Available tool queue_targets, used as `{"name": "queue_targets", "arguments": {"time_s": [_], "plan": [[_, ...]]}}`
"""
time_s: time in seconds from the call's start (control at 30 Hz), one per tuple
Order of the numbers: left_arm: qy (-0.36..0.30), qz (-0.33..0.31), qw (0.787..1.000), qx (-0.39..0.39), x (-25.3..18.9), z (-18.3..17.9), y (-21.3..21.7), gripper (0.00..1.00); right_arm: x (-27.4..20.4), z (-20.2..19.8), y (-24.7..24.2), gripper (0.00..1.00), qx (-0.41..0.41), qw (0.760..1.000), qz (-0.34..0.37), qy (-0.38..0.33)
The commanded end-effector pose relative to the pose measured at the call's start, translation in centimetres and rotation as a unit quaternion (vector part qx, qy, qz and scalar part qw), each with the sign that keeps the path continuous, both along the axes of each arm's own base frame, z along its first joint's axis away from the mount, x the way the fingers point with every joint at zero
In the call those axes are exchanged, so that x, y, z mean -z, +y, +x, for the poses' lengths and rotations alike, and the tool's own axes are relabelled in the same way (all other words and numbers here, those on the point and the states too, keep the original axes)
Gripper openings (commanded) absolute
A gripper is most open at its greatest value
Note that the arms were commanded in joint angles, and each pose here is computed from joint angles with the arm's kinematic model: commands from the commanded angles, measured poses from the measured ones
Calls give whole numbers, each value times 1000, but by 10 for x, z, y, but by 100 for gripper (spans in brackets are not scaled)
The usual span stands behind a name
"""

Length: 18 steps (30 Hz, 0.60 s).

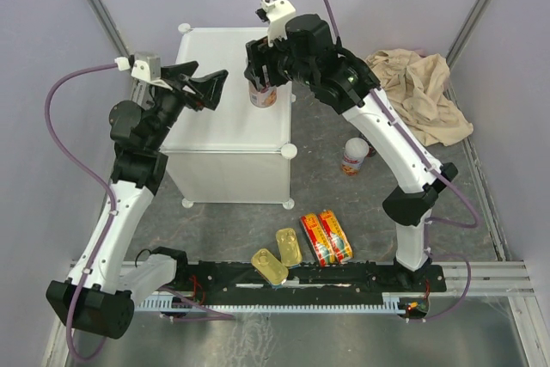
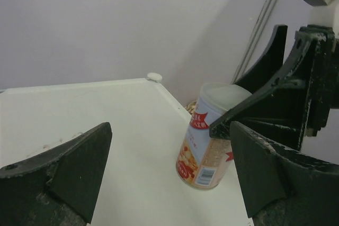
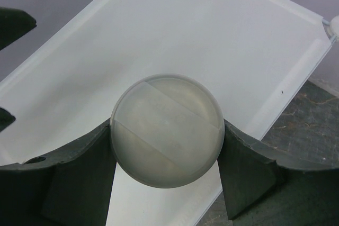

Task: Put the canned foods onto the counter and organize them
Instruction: Place the canned food on the counter.

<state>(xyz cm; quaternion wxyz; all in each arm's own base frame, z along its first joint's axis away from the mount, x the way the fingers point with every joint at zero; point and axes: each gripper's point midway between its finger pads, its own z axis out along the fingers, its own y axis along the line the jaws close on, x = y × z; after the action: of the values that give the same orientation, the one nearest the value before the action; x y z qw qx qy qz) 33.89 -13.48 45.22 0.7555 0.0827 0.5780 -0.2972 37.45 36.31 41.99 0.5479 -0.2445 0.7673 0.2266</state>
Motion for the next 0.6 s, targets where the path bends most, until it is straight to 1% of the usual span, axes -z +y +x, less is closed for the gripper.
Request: {"name": "queue_targets", "arguments": {"time_s": [0.0,0.1,0.13,0.23,0.27,0.4,0.47,0.5,0.57], "plan": [[-61,28,998,16,-9,-19,-4,98,-79,-3,3,28,-8,992,93,-85],[-67,31,997,18,-4,-23,-5,98,-73,-1,8,31,-12,993,90,-81],[-68,33,997,19,-3,-23,-6,98,-71,-1,9,36,-13,993,89,-79],[-70,34,997,20,-2,-24,-6,99,-66,1,10,60,-9,993,83,-77],[-70,34,997,20,-2,-24,-7,99,-65,1,10,66,-8,994,81,-78],[-64,25,997,16,-2,-22,-6,99,-64,-1,11,84,-9,993,85,-80],[-62,24,998,18,0,-22,-8,99,-64,-2,12,97,-10,993,88,-80],[-62,24,998,19,0,-22,-9,99,-65,-2,12,100,-11,993,90,-79],[-59,24,998,22,1,-22,-10,99,-66,-3,12,99,-10,993,93,-79]]}}
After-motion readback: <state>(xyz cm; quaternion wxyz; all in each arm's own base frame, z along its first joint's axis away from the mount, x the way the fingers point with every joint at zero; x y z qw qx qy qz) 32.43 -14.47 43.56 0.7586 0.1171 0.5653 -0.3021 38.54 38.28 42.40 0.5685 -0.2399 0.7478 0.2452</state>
